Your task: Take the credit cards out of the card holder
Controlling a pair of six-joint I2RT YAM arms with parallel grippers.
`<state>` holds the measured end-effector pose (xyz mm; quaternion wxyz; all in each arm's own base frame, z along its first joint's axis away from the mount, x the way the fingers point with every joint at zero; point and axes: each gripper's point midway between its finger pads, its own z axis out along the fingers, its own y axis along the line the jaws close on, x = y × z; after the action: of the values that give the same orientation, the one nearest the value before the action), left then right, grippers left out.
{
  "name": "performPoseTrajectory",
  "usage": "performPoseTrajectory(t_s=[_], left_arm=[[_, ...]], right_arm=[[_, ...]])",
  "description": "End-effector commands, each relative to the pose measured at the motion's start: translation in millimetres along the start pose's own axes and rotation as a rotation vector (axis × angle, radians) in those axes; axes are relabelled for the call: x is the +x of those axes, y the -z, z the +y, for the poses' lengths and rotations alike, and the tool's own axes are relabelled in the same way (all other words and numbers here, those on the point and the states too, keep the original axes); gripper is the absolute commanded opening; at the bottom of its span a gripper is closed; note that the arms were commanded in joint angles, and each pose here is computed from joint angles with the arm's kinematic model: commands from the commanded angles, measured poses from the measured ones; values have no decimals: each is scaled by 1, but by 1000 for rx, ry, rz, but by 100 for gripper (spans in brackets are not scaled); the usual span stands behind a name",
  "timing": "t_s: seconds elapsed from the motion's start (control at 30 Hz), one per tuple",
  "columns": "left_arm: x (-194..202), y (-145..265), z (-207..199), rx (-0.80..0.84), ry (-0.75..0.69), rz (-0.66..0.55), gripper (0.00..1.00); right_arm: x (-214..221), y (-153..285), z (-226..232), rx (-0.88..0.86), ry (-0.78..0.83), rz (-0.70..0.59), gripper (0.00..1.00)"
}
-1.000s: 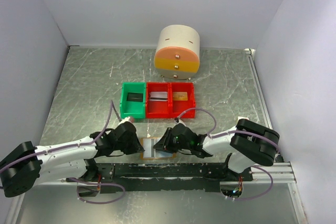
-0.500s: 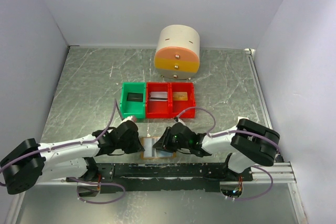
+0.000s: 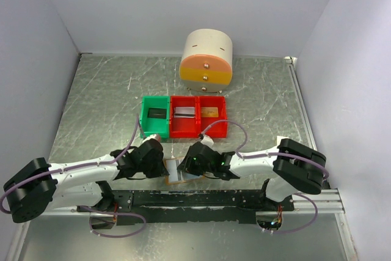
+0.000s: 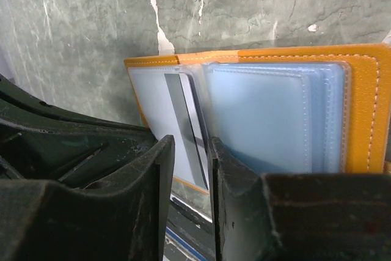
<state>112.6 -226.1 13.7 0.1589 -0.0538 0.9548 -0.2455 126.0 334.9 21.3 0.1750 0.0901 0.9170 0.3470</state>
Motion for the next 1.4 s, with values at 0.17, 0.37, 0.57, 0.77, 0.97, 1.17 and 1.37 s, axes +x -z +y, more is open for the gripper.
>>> performPoseTrajectory(t_s=[0.17,0.37,0.57,0.77,0.97,1.17,1.37], left_arm=[[6,-10,27,-97,-45,9,7],[3,-14,21,-89,-62,4,7],[5,-15,25,-98,-55,4,7],[2,-13,26,-108,-59,-6,7],[3,-12,26,-97,-56,-6,7],[3,-10,27,-93,-58,-11,7],[3,-10,24,-83,-61,-11,7]], right_arm=[[31,4,18,-273,68,95,25],[34,14,53,-470,79,117,11],[21,18,48,-425,66,54,0],[16,24,48,-394,111,48,0],[9,25,24,-318,59,37,0],[5,28,15,-305,27,27,0],[3,27,11,-275,32,24,0]])
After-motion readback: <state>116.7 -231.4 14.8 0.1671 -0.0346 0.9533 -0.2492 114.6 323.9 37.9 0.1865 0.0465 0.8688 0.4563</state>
